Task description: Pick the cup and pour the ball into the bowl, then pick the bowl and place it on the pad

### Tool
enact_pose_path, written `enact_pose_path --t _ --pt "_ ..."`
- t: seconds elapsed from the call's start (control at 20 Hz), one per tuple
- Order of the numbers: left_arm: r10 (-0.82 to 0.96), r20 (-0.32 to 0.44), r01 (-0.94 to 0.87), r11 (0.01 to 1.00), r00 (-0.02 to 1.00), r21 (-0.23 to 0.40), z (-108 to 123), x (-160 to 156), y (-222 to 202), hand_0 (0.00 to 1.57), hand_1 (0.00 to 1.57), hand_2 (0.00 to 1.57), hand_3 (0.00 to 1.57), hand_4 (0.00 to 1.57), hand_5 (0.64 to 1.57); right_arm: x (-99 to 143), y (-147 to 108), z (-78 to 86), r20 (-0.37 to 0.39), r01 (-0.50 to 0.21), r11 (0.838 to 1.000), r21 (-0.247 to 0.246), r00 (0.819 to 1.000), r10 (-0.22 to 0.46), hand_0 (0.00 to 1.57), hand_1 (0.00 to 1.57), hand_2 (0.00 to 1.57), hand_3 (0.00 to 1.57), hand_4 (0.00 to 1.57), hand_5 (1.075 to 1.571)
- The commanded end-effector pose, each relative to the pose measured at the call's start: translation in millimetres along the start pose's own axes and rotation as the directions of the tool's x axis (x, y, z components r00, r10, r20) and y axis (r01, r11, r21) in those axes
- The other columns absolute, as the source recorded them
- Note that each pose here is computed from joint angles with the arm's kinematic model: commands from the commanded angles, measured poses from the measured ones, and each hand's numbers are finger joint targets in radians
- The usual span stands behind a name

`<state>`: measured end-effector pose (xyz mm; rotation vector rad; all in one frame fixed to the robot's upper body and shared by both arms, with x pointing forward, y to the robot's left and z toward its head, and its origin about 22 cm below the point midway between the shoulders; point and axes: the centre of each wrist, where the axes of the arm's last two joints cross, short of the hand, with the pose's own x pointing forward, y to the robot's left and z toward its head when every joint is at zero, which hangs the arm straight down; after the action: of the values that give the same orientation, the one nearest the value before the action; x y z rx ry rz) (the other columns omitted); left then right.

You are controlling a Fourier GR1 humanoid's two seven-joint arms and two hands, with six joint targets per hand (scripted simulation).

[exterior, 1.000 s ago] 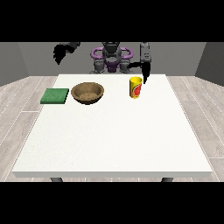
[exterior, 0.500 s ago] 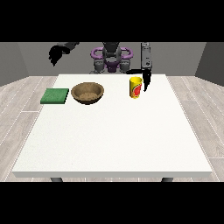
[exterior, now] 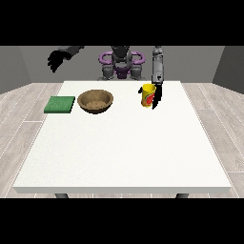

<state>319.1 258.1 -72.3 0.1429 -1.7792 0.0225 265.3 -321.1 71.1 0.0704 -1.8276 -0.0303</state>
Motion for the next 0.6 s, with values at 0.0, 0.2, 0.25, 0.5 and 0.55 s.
enact_pose_path --t 0.0,0.2,0.25,0.5,0.55 --pt "-0.148 0.044 0.146 0.988 0.988 0.041 -7.1 -2.2 -1.2 1.15 1.15 1.57 1.57 1.31 1.475 24.1 -9.1 -16.3 0.067 0.001 0.999 0.038 0.998 -0.004 0.00 0.00 0.00 0.12 0.65 1.568" --pt "-0.198 0.051 0.192 0.976 0.979 0.103 9.7 -20.8 7.0 1.27 1.27 1.57 1.57 1.35 1.468 54.6 -24.1 -18.3 0.088 0.003 0.998 0.058 0.996 -0.008 0.00 0.00 0.00 0.17 0.65 1.568" --pt "-0.191 -0.010 0.191 0.979 0.982 0.072 15.0 -23.0 -7.4 1.28 1.28 1.57 1.57 1.37 1.457 39.2 -41.9 -6.7 0.009 0.000 0.999 0.034 1.000 0.000 0.00 0.00 0.00 0.16 0.64 1.568" --pt "-0.319 -0.029 0.320 0.947 0.947 0.034 -22.1 4.6 -25.2 1.28 1.28 1.57 1.57 1.39 1.436 17.2 -51.9 -2.6 -0.072 0.017 1.000 -0.010 0.997 -0.018 0.00 0.00 0.00 0.27 0.64 1.568" --pt "-0.343 0.002 0.343 0.939 0.939 -0.010 -25.6 11.6 -40.8 1.27 1.27 1.57 1.57 1.40 1.432 14.7 -71.3 -4.8 -0.109 0.011 0.998 -0.063 0.994 -0.018 0.00 0.00 0.00 0.29 0.64 1.567"
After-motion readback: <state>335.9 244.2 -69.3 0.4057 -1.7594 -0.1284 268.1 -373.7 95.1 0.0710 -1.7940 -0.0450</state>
